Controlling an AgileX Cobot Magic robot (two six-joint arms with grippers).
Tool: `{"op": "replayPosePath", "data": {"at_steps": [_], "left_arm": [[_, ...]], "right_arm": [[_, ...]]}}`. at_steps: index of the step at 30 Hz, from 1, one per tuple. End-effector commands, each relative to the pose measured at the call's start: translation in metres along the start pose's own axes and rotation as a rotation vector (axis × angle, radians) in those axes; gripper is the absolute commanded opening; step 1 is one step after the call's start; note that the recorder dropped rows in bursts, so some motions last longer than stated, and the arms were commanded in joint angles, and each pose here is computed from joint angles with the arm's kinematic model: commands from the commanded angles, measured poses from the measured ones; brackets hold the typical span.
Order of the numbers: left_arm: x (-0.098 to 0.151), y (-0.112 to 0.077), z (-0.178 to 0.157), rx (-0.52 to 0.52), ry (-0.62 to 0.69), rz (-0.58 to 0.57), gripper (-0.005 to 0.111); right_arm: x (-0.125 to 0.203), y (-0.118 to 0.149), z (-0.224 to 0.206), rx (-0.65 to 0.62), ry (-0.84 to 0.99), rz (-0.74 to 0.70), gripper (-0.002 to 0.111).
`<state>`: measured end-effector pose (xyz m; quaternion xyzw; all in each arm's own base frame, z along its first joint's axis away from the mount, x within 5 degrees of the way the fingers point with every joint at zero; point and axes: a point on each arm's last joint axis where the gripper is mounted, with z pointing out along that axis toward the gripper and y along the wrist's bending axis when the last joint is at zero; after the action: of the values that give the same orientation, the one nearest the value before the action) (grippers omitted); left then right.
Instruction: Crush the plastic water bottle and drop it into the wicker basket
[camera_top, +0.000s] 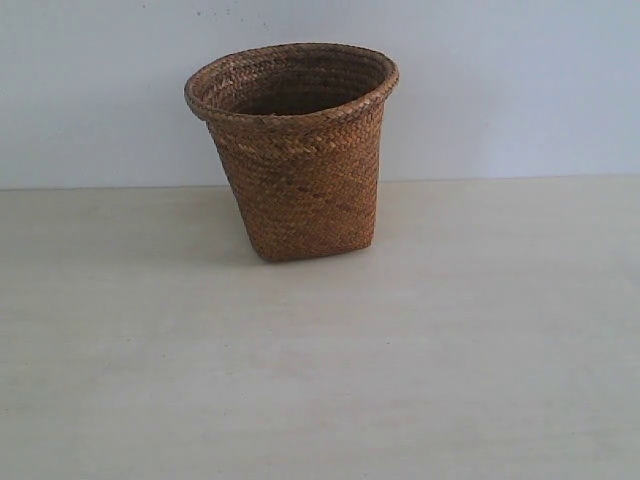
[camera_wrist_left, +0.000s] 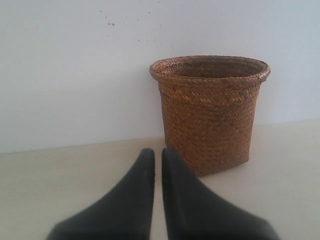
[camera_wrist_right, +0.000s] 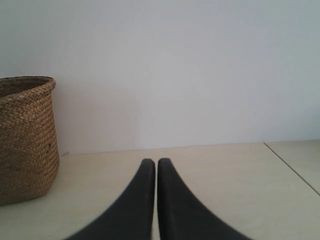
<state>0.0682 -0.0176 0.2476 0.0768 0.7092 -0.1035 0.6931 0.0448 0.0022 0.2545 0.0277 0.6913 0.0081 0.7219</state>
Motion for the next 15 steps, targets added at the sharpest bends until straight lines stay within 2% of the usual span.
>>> {"op": "replayPosePath", "data": {"at_steps": [1,11,15], "left_arm": [[-0.0001,-0.0001,-0.0001,0.0,-0.013,-0.016,0.004],[0.0005,-0.0001,0.0,0.001,-0.012,-0.02,0.004],[0.008,-0.0001,0.0004,0.003,0.008,0.018,0.004]], "right_arm": [[0.0016,-0.0002,-0.0002,0.002,0.0,-0.001,0.0],[0.0016,-0.0002,-0.0002,0.002,0.0,-0.001,0.0],[0.0016,-0.0002,-0.0002,0.002,0.0,-0.001,0.0]]}}
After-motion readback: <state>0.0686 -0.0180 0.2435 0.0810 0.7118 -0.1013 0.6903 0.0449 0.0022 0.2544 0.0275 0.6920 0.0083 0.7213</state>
